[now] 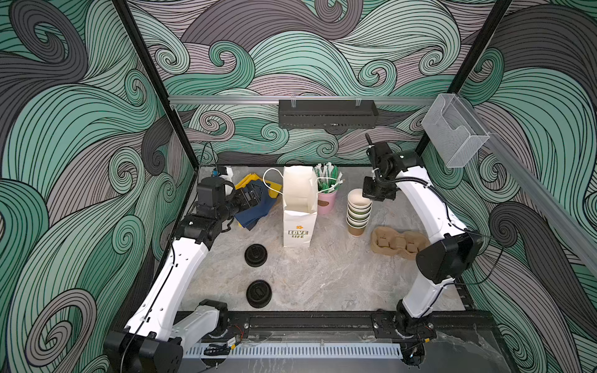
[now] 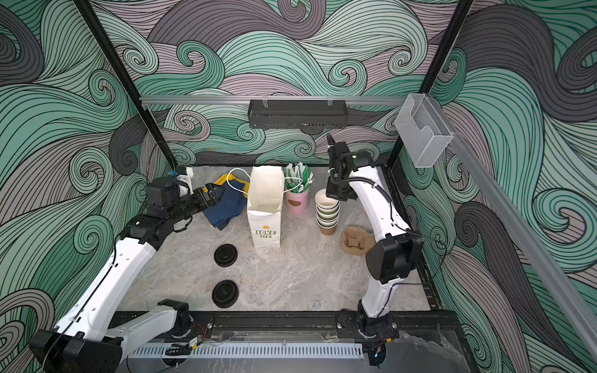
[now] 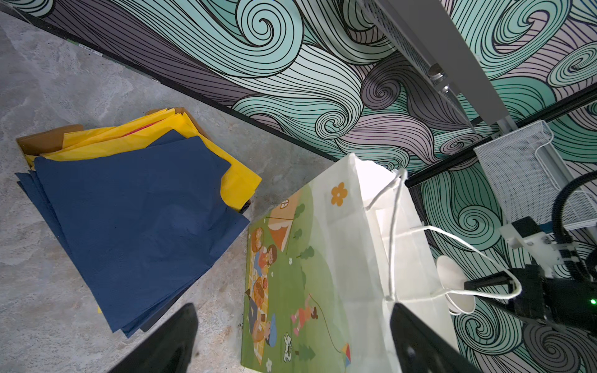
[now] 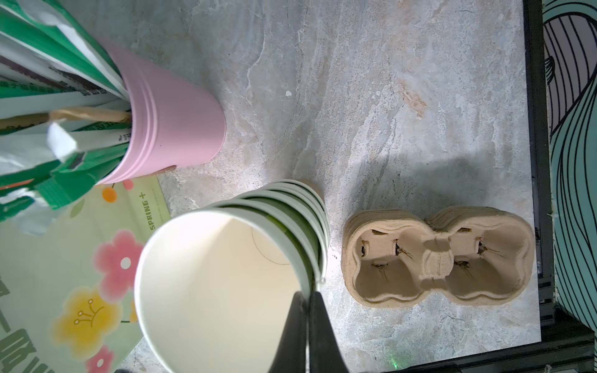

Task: Pack the takeout coffee
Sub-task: 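Grasp the top green-and-white paper cup with the right gripper and lift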

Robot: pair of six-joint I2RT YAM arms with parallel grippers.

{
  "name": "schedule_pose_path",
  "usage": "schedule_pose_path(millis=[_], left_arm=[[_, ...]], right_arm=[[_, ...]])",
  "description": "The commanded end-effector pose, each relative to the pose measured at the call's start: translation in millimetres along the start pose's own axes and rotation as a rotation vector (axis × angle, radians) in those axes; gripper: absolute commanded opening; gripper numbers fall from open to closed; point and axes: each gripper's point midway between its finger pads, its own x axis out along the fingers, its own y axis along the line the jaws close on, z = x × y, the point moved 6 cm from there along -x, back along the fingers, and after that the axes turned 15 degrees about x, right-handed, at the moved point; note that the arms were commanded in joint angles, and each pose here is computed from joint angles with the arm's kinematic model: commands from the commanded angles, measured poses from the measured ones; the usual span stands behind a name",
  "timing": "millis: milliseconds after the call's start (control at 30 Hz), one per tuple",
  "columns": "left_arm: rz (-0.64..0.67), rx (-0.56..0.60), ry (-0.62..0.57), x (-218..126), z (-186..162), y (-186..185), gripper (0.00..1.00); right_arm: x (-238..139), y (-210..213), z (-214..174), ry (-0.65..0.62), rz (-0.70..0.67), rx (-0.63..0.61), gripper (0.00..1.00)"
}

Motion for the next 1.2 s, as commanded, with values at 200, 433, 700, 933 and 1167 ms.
schedule_pose_path(millis=[200, 433, 700, 933, 1167], left_arm=[[-0.023, 0.032, -0.065, -21, 18, -12, 0.95], [-0.037, 0.036, -0.064, -21, 20, -14, 0.95], [-0.055, 0.037, -0.066, -18, 23, -17, 0.95], [-0.015, 0.030, -0.066, -28, 28, -16, 0.95], [0.018, -0.053, -0.005, -40, 11, -11, 0.95]], right_arm=[[-17, -9, -5, -0.020, 0.078, 0.083, 0.00], [-39, -21, -4, -0.101, 0.100, 0.113, 0.00], [-56, -40, -4, -0.163, 0.098, 0.157, 0.00], [-95, -45, -6, -0.251, 0.185, 0.148, 0.00], [-135, -50, -29, -0.269, 0.301, 0.089, 0.00]])
